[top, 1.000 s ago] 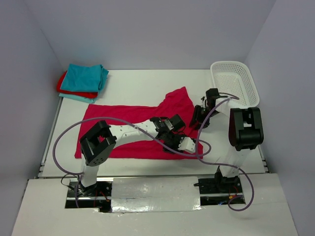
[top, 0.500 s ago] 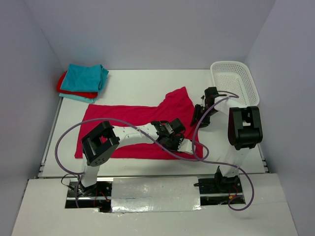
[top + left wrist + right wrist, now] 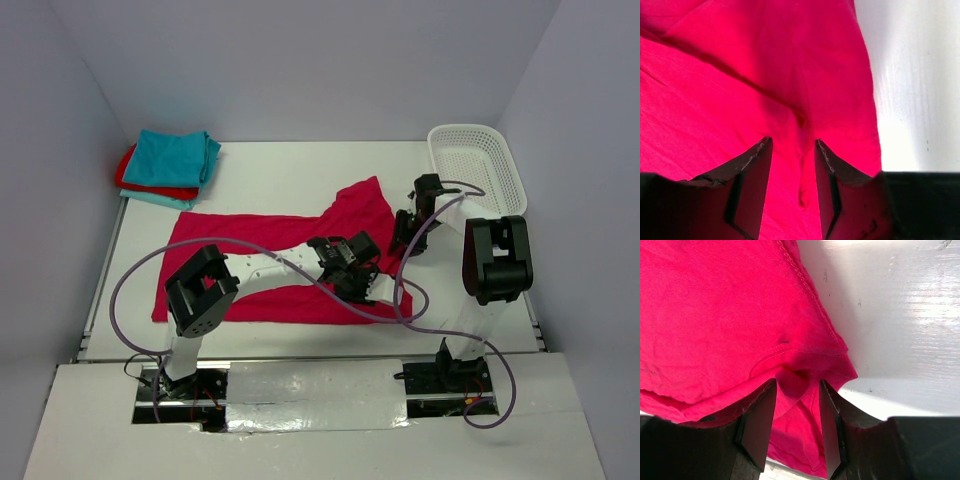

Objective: Fold and stack the t-shirts
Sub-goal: Fold the flattened tshirt in 1/3 of the way

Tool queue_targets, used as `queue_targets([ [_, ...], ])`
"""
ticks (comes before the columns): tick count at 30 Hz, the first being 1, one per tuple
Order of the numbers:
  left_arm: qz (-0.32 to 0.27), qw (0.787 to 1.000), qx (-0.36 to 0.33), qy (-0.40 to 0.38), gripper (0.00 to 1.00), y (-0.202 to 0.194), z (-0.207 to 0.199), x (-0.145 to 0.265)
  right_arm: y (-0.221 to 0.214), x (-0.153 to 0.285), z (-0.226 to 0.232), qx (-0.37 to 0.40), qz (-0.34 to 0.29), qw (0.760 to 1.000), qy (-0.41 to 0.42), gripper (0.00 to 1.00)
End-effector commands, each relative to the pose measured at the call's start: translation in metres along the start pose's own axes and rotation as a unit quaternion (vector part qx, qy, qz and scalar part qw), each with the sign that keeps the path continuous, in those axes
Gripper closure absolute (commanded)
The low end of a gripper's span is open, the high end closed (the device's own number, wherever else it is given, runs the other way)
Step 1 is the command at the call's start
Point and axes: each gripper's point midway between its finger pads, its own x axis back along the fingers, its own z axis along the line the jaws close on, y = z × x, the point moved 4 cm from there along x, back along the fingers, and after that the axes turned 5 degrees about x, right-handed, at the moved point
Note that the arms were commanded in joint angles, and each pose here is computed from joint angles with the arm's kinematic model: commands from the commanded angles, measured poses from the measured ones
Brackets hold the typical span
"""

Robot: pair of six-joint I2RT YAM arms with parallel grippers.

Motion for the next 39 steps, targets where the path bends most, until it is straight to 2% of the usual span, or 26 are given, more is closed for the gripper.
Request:
queue_targets([
  [1,-0.009,1.0,0.0,-0.022,0.48,0.001,-0.009,0.001,0.008,0.0,0.002,0.014,-0.003,1.0,-0.005,0.53],
  [7,0.003,1.0,0.001,-0.016,0.48,-0.012,-0.012,-0.011,0.007,-0.005,0.0,0.014,0.004,1.0,-0.007,0.53],
  [13,-0.005,1.0,0.016,0.02,0.62,-0.011,-0.001,-0.019,0.007,-0.007,0.0,0.013,0.008,1.0,-0.008,0.54],
  [22,-0.01,1.0,0.026,0.013,0.69,-0.013,-0.006,-0.023,0.006,-0.009,-0.001,0.013,0.012,1.0,-0.01,0.59],
  [24,-0.012,0.999,0.029,0.01,0.75,-0.012,-0.007,-0.024,0.006,-0.008,-0.002,0.014,0.012,1.0,-0.011,0.63],
  [26,-0.016,0.999,0.031,0.012,0.96,-0.01,-0.006,-0.024,0.006,-0.008,-0.002,0.014,0.013,1.0,-0.012,0.68],
  [27,-0.017,0.999,0.032,0.013,1.0,-0.01,-0.006,-0.023,0.006,-0.008,-0.001,0.015,0.013,1.0,-0.011,0.7],
  [31,-0.007,0.999,0.043,0.015,1.0,-0.017,0.005,-0.009,0.003,-0.003,-0.001,0.016,0.015,1.0,-0.013,0.86],
  [34,-0.005,0.998,0.053,0.026,1.0,-0.027,0.023,0.006,0.002,0.0,-0.001,0.015,0.015,1.0,-0.014,0.88],
  [36,0.002,0.998,0.052,0.036,1.0,-0.035,0.033,0.017,0.003,0.003,-0.003,0.015,0.017,0.999,-0.024,0.86],
  [37,0.002,0.998,0.049,0.04,1.0,-0.035,0.037,0.021,0.003,0.003,-0.003,0.017,0.018,0.999,-0.026,0.73],
  [39,0.007,0.998,0.045,0.045,1.0,-0.042,0.041,0.024,0.004,0.003,-0.002,0.018,0.024,0.999,-0.024,0.61],
])
